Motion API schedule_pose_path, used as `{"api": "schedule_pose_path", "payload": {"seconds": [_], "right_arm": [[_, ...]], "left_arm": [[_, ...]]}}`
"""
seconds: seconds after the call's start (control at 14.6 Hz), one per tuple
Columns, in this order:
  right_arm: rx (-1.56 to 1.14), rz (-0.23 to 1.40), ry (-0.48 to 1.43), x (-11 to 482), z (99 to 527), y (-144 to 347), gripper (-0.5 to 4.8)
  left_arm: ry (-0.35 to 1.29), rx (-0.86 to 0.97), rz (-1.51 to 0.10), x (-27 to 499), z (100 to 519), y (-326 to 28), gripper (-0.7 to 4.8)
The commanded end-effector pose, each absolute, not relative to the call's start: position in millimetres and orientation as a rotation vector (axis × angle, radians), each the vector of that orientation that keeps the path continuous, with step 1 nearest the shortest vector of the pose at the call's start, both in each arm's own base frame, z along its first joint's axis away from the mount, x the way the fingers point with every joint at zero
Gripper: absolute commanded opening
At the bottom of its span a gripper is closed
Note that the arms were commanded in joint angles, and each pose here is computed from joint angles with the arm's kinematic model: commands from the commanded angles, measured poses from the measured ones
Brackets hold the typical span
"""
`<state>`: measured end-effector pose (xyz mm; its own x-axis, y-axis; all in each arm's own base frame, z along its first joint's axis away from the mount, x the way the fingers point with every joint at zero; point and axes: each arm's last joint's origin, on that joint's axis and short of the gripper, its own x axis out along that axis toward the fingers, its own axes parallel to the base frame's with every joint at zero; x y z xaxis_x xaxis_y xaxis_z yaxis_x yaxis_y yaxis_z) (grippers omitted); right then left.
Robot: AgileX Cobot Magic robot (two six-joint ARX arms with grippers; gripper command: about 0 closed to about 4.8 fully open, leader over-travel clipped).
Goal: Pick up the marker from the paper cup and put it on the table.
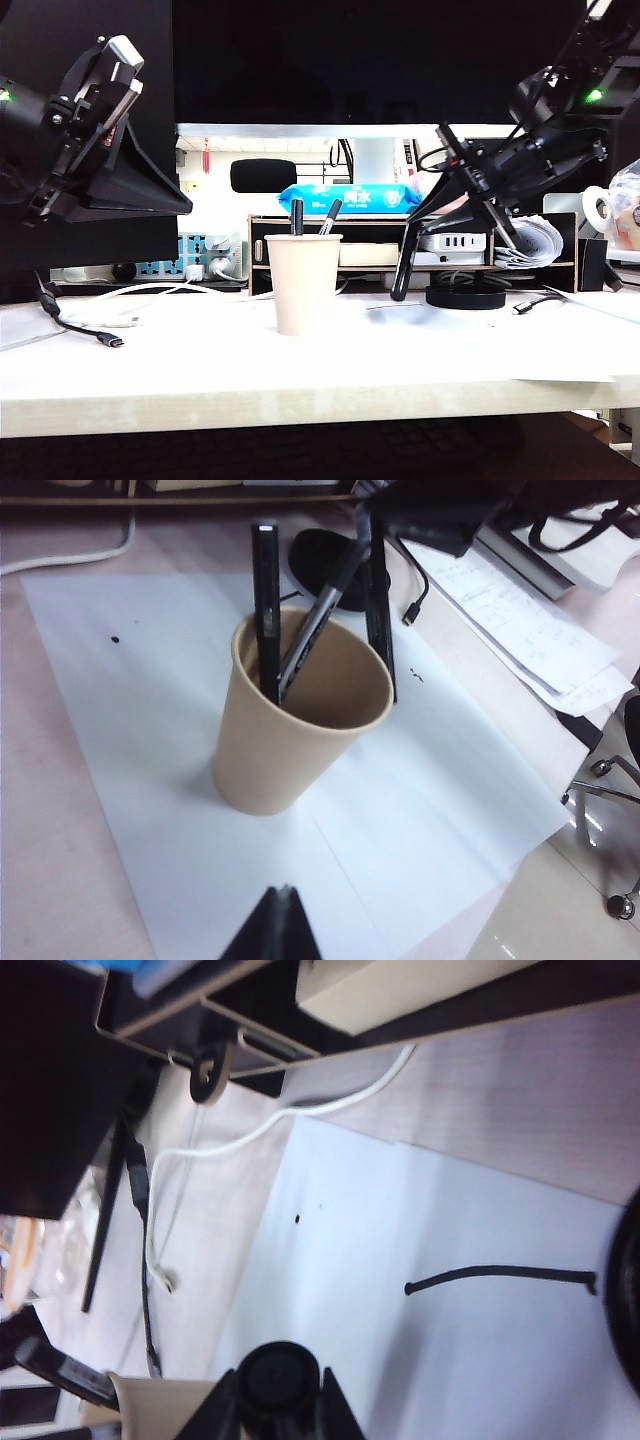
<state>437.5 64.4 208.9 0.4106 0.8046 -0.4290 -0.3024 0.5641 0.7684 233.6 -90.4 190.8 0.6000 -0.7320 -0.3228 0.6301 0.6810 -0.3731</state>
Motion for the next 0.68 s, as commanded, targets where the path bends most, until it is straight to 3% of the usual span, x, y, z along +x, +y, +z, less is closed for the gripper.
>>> {"api": "schedule_pose_path", "payload": {"seconds": [0.07, 0.68], "right_arm": [[0.694, 0.779, 0.902, 439.2, 207.3, 63.0, 0.72], [0.714, 0.719, 0.956, 446.8, 177.6, 65.5, 0.73]], "left_arm": [[0.463, -0.228, -0.808, 233.9, 193.0, -91.2, -0.05], [0.462, -0.228, -0.809, 233.9, 193.1, -91.2, -0.05]]}}
